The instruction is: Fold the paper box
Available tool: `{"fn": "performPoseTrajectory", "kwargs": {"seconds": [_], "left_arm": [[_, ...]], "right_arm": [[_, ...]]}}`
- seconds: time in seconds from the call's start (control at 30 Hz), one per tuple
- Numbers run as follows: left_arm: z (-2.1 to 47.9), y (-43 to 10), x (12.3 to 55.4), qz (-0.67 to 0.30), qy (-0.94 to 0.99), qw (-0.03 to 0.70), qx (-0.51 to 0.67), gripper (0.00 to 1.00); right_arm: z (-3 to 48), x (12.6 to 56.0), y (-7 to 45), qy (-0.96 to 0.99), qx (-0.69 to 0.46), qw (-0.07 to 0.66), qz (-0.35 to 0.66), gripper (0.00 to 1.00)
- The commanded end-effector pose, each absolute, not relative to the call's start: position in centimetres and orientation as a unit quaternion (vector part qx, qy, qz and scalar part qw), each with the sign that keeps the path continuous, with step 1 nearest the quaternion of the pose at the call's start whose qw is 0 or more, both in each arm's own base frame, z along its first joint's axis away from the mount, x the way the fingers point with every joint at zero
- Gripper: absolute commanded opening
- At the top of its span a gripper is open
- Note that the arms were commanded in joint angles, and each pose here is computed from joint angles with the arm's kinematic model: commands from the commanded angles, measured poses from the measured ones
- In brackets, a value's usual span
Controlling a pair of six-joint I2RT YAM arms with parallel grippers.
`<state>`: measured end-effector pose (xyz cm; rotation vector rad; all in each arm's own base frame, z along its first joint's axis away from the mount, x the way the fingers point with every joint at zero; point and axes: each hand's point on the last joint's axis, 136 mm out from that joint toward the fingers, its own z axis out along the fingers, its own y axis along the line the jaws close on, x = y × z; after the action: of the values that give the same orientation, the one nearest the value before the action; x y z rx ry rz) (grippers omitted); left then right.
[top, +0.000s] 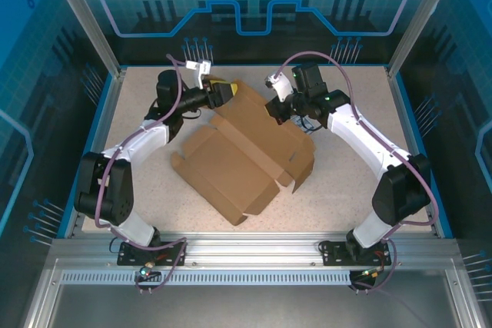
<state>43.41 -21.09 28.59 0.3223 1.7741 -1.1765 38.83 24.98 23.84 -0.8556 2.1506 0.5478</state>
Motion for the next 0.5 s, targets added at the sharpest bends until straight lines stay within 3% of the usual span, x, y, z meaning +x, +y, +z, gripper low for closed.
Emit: {"fn": "performPoseTrajectory", "kwargs": {"seconds": [0.0,0.47], "left_arm": [[28.2,-22.5,42.1,-0.493,0.721,0.462,0.156,0.57],[26.9,-24.0,42.4,-0.503,0.724,0.444,0.158,0.58]], "right_arm": [[25.9,39.0,26.0,0.823,-0.331,0.395,0.239,0.00],[25.9,38.7,27.4,0.813,-0.339,0.391,0.266,0.00]]}}
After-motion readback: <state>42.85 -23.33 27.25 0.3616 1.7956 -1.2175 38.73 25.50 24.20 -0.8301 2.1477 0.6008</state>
